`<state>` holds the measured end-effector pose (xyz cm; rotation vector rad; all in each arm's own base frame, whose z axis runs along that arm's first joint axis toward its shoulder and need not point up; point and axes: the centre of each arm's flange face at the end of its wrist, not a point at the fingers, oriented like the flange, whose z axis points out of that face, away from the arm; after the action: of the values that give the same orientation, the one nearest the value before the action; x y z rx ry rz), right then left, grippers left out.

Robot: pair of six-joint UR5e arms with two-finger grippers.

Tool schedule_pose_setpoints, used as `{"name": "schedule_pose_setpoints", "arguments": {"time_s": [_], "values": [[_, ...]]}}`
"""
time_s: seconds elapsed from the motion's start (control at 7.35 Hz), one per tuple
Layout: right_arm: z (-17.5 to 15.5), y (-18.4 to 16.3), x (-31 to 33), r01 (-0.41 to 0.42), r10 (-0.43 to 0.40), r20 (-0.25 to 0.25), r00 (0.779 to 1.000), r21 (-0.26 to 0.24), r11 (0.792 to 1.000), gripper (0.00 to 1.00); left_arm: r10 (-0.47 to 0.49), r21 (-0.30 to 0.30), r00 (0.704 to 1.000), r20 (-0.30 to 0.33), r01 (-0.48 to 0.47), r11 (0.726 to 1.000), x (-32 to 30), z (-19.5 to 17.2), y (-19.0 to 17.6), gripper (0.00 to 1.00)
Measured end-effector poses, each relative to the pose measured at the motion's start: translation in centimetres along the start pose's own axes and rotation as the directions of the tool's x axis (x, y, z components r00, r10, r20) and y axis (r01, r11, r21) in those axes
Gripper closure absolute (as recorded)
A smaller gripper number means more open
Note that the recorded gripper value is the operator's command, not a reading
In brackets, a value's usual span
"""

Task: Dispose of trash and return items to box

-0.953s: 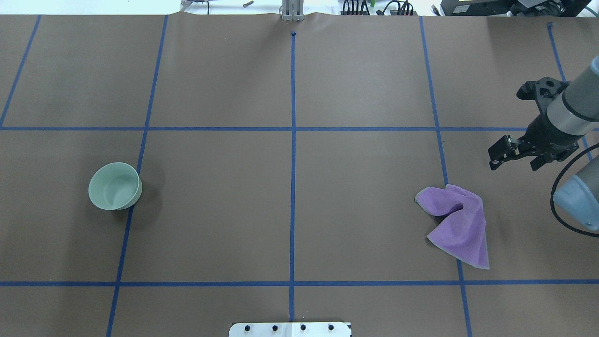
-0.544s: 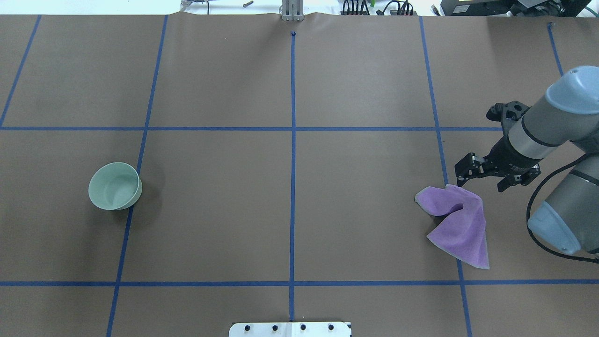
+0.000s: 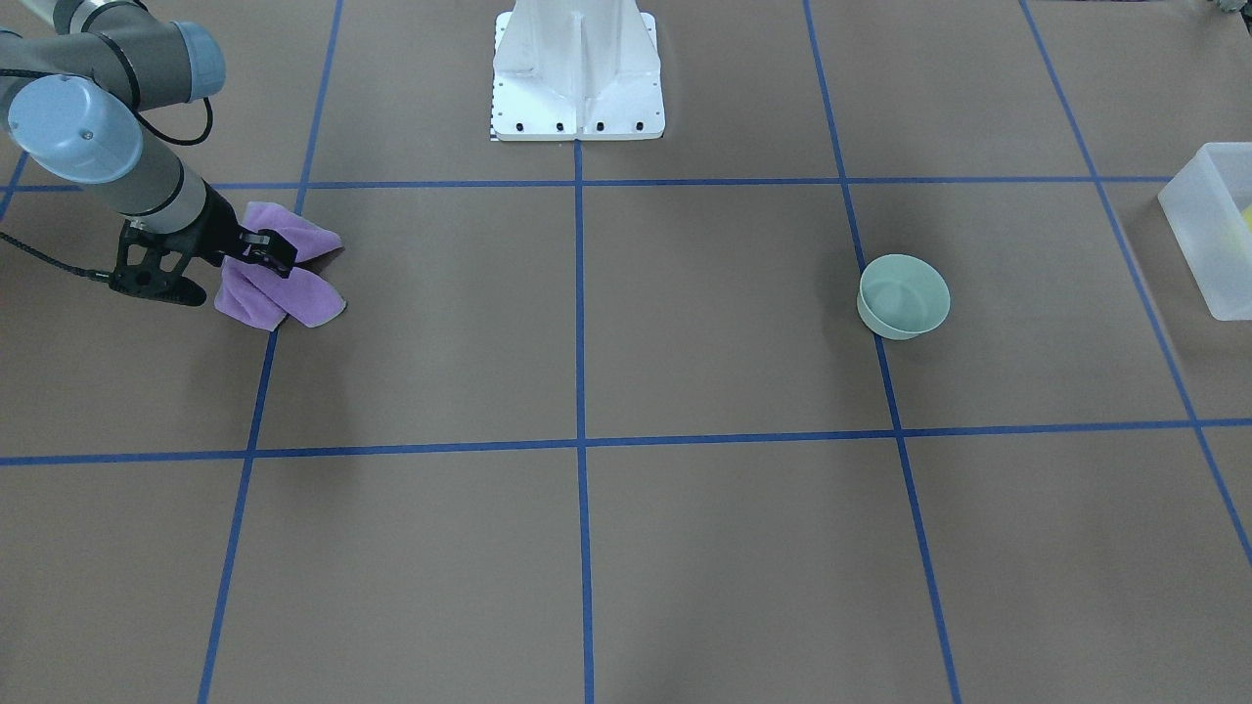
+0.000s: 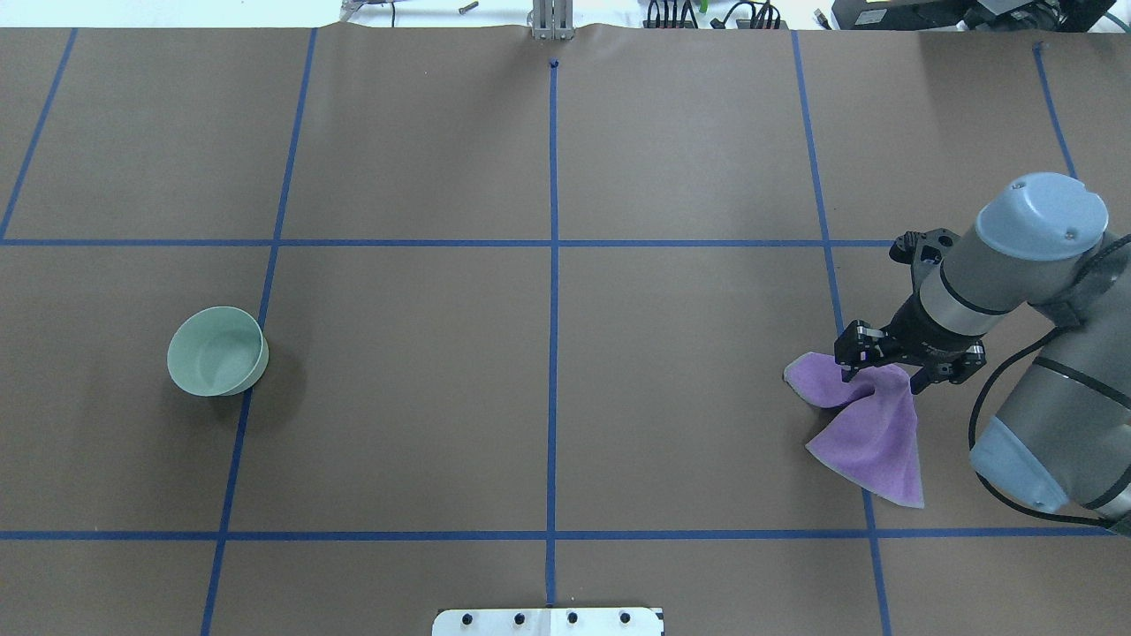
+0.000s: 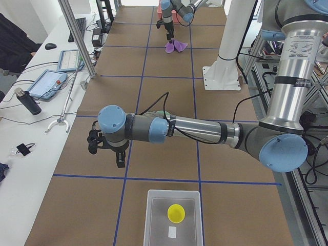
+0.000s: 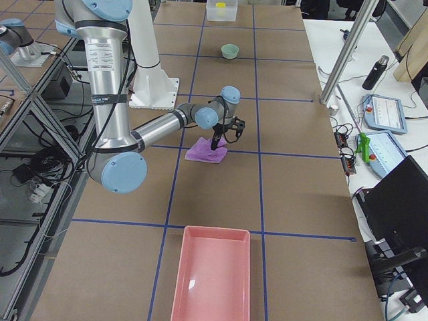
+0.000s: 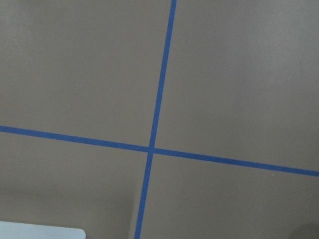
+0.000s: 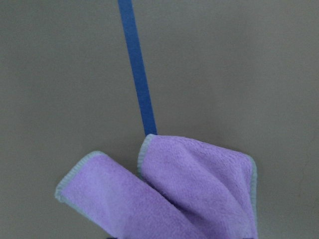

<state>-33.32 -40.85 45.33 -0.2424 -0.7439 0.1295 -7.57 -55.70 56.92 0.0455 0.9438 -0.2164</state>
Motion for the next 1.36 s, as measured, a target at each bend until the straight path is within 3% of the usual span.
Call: {"name": "schedule_pose_setpoints", "arguments": {"time_s": [0.27, 0.54, 0.95, 1.36], "values": [[0.5, 0.3, 0.0, 0.008, -0.008, -0.013, 1.000, 0.009, 1.000, 1.00, -0.005, -0.019, 1.000, -0.009, 0.005, 1.000, 3.0, 2.8, 0.2, 0.03], [-1.2, 0.0, 0.2, 0.009, -0.009, 0.006, 1.000, 0.039, 0.999, 1.00, -0.013, -0.054, 1.000, -0.019, 0.012, 0.998, 7.3, 7.2, 1.0, 0.03], [-7.4, -2.2, 3.1, -0.038, 0.029, 0.068, 0.997, 0.125, 0.992, 1.00, -0.039, -0.040, 0.999, -0.036, 0.038, 0.999, 16.1, 13.8, 4.2, 0.03], [-15.6, -6.2, 10.8, 0.008, -0.024, 0.100, 0.995, 0.156, 0.988, 1.00, -0.010, -0.075, 0.999, -0.042, 0.007, 0.997, 20.9, 16.5, 10.5, 0.03]]}}
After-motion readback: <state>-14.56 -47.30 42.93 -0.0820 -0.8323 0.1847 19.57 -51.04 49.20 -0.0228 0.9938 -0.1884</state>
